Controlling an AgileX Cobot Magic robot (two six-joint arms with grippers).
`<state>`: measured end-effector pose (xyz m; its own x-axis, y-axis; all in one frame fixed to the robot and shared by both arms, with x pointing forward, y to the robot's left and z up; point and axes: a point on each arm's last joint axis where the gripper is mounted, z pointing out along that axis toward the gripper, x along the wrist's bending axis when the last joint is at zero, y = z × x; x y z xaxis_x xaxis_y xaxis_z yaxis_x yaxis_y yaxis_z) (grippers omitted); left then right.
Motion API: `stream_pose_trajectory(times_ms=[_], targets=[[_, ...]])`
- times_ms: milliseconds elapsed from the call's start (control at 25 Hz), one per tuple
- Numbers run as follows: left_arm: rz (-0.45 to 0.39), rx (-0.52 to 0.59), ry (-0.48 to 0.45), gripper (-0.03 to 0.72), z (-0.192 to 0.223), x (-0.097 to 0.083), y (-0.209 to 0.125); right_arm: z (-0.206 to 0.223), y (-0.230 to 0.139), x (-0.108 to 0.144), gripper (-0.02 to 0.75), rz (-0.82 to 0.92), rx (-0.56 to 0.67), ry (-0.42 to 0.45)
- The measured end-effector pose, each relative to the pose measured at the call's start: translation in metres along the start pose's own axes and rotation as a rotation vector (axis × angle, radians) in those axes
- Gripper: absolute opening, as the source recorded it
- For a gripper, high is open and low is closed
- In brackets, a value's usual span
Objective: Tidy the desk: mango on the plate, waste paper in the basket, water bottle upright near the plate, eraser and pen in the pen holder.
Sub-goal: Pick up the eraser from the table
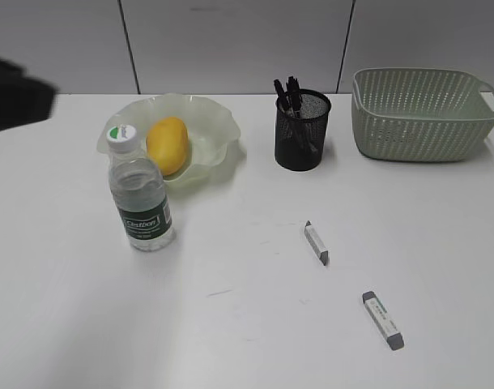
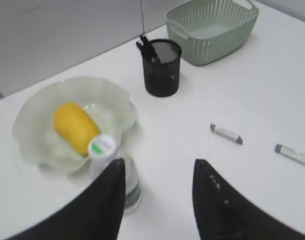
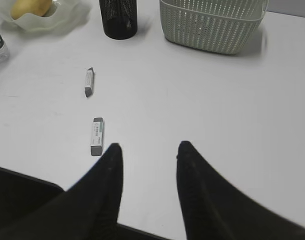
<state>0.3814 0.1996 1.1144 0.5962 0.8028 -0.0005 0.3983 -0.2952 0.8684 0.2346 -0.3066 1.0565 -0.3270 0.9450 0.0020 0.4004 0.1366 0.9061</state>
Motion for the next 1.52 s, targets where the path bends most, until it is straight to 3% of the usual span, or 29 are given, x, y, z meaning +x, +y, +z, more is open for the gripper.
stream_pose_trajectory(times_ms=[120, 320, 560, 920, 1040, 1200, 1360, 1520], targets=[[-0.016, 0.012, 0.061, 0.339, -0.053, 0.005, -0.035, 0.0, 0.0, 0.0, 0.288, 0.0, 0.0, 0.0], [-0.069, 0.043, 0.088, 0.339, -0.107, 0.002, -0.088, 0.0, 0.0, 0.0, 0.286, 0.0, 0.0, 0.0], [-0.107, 0.0, 0.124, 0.332, -0.123, 0.0, -0.127, 0.0, 0.0, 0.0, 0.286, 0.0, -0.001, 0.0], [-0.122, -0.02, 0.145, 0.307, -0.125, 0.0, -0.13, 0.003, 0.004, 0.003, 0.286, 0.008, 0.014, 0.033], [-0.135, -0.027, 0.168, 0.307, -0.126, 0.0, -0.131, 0.026, 0.015, 0.008, 0.286, -0.006, 0.163, 0.059], [-0.193, -0.088, 0.288, 0.307, -0.134, -0.003, -0.135, 0.084, 0.03, 0.012, 0.286, -0.024, 0.453, 0.051], [-0.251, -0.104, 0.381, 0.307, -0.135, -0.006, -0.136, 0.161, 0.042, 0.02, 0.286, 0.005, 0.591, 0.063], [-0.261, -0.106, 0.395, 0.307, -0.135, -0.006, -0.136, 0.229, 0.036, 0.03, 0.308, 0.033, 0.769, 0.077]])
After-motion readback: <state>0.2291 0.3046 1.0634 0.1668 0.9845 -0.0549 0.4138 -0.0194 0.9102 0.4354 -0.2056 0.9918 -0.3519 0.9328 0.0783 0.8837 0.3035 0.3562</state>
